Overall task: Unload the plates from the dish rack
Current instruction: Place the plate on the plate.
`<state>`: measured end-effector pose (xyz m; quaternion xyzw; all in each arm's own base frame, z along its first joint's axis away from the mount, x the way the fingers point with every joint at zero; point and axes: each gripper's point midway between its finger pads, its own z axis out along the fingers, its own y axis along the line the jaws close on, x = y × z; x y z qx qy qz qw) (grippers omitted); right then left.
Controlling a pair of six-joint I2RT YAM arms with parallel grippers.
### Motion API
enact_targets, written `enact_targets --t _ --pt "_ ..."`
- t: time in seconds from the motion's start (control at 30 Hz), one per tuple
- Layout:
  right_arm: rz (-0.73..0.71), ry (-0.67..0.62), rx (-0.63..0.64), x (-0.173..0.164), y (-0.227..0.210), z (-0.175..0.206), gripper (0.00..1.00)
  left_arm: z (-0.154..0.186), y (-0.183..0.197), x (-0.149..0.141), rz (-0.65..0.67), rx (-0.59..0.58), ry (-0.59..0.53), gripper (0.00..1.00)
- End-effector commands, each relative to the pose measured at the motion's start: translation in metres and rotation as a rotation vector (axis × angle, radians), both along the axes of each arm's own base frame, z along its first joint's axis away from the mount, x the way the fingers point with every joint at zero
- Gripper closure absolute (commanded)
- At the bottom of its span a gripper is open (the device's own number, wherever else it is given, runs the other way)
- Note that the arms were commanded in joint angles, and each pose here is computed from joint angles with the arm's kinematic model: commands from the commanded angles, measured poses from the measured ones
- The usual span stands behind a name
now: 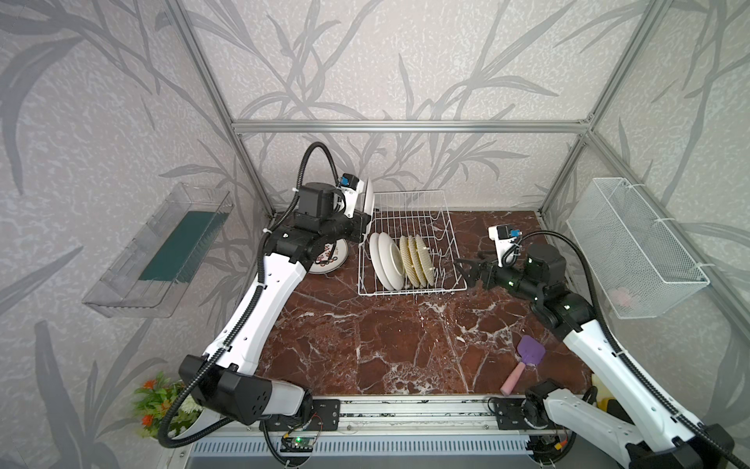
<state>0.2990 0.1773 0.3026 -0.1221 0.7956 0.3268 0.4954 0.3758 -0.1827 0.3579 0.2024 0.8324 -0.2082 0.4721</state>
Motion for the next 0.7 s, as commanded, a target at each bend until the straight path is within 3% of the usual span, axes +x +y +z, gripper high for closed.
enact_targets --t 0.0,0.33,0.67 --pt "-0.057 0.052 0.049 0.005 -0.004 0.011 0.01 0.015 -0.013 -0.008 -0.093 0.149 -0.162 1.0" --pt "-0.099 0.124 0.145 0.031 0.003 0.036 0.01 0.01 -0.055 -0.025 -0.262 0.385 -0.324 1.0" --pt "-0.18 0.16 0.255 0.064 0.006 0.065 0.01 -0.016 -0.086 -0.033 -0.389 0.601 -0.459 1.0"
